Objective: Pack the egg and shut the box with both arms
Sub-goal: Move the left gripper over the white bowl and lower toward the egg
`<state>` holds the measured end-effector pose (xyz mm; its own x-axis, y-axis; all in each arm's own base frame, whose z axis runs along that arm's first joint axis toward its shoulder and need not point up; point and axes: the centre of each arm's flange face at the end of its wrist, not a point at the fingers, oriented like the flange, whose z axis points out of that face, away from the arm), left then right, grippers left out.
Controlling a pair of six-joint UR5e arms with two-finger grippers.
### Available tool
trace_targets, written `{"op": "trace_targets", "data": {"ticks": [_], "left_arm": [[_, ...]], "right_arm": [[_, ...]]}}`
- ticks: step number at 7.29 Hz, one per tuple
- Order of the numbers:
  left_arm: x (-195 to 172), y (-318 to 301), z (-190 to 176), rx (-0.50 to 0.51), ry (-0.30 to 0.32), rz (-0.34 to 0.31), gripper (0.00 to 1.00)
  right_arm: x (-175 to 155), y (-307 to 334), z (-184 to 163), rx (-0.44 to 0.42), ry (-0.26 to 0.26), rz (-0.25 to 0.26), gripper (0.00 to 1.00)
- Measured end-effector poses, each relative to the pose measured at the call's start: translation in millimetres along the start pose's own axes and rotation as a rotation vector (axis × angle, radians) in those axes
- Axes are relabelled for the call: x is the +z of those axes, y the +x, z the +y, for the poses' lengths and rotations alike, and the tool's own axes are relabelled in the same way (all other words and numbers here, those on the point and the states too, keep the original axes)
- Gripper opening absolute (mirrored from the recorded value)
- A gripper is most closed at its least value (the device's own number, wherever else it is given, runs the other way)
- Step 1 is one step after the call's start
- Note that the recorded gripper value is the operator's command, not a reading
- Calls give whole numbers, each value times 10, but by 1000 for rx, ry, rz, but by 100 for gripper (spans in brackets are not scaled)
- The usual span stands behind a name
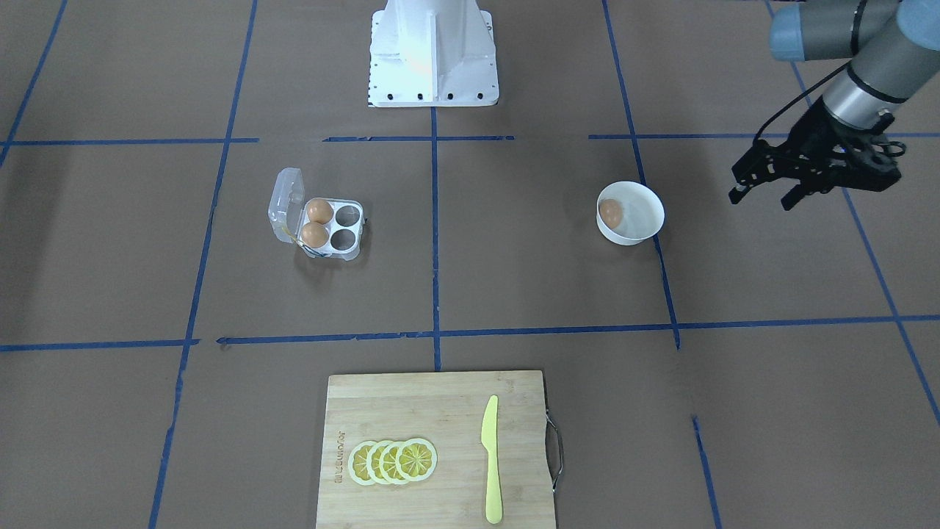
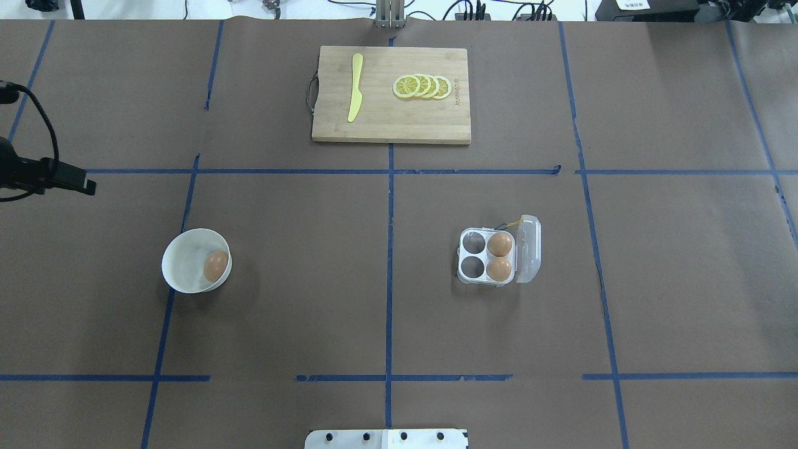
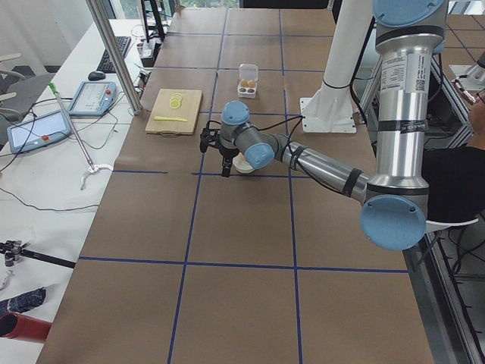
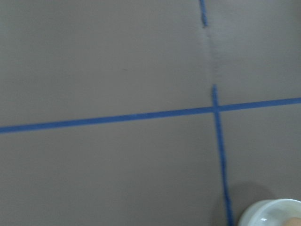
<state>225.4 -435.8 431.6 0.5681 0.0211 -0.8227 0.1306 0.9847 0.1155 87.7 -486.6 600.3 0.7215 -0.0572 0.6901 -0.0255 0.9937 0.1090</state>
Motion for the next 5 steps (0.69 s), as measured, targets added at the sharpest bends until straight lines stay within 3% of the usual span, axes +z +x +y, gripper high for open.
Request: {"op": "trace_targets", "data": {"ticks": [2,5], "left_arm": [[345,468,282,-38,10,4,82],[815,870,380,-5,1,-9,82]], "right_arm": [[-17,-20,-12,-5,5,-2,100],[-12,-15,-13,-4,4,-2,100]]}}
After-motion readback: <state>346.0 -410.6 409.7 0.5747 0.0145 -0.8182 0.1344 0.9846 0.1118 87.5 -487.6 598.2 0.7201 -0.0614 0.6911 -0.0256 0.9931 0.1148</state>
